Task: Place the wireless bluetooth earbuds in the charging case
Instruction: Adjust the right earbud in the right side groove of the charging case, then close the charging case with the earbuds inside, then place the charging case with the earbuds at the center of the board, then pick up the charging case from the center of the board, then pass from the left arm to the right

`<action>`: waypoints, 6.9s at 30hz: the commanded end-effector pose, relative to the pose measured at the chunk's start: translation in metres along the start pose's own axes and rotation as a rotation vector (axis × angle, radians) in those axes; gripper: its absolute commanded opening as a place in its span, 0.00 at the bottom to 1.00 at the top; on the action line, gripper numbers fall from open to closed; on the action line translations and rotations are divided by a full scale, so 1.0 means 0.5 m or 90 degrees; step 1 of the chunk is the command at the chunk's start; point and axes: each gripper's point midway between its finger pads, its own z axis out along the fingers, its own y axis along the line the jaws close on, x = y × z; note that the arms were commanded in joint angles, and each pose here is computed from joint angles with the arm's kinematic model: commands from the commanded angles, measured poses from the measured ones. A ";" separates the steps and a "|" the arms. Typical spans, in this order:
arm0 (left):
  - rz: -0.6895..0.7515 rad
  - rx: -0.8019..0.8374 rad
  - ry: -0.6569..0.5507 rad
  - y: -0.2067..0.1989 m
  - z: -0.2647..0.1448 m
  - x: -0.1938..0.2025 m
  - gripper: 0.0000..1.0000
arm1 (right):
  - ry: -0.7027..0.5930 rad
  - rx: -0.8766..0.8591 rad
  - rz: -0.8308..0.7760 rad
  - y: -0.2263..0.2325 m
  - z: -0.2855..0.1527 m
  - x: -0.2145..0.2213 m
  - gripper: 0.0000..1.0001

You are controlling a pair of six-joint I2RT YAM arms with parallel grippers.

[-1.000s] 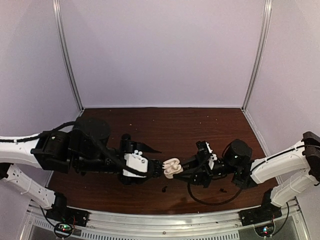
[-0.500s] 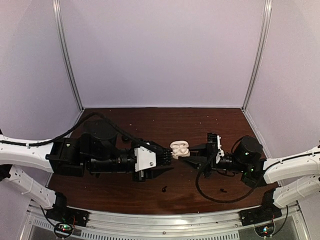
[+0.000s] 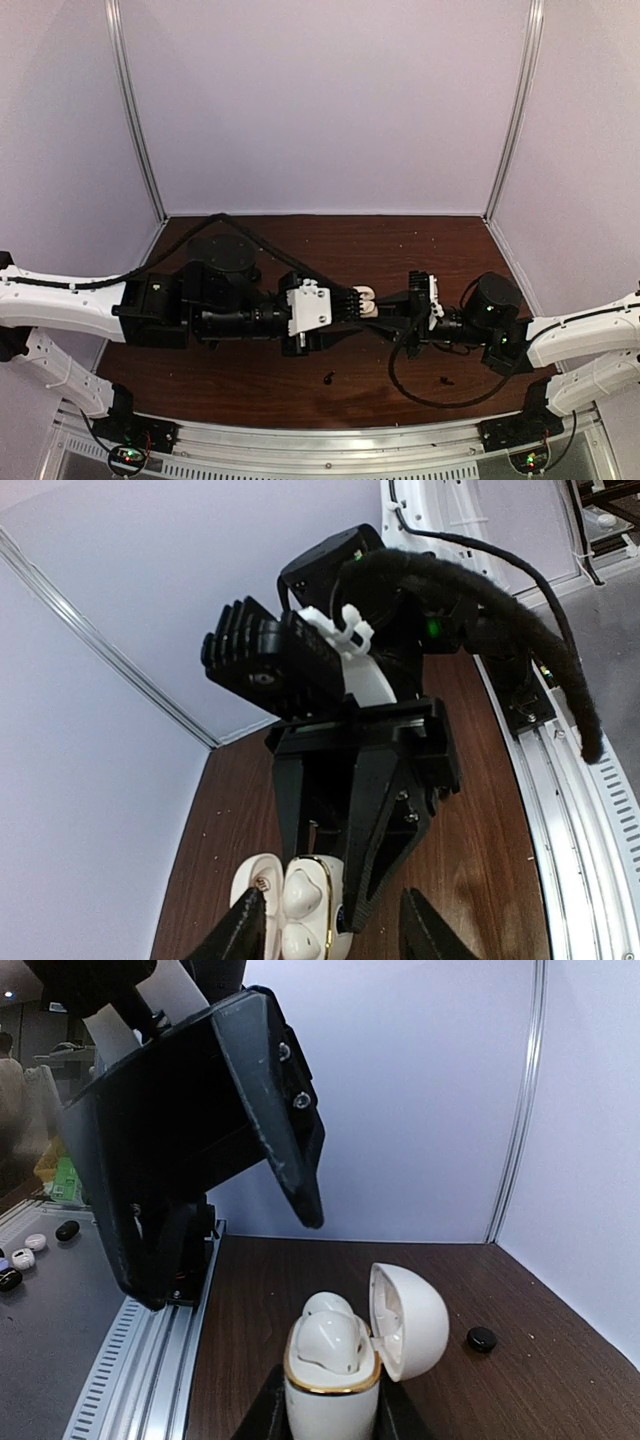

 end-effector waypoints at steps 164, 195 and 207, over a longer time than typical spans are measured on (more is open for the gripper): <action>-0.726 -0.324 0.511 0.354 -0.082 0.955 0.71 | 0.143 0.397 0.399 -0.537 -0.118 0.197 0.82; -0.400 -0.184 0.263 0.216 0.081 0.584 0.34 | 0.153 0.275 0.572 -0.367 -0.106 0.256 0.76; -0.228 -0.203 0.152 0.185 0.107 0.401 0.32 | 0.137 0.173 0.614 -0.270 -0.022 0.227 0.69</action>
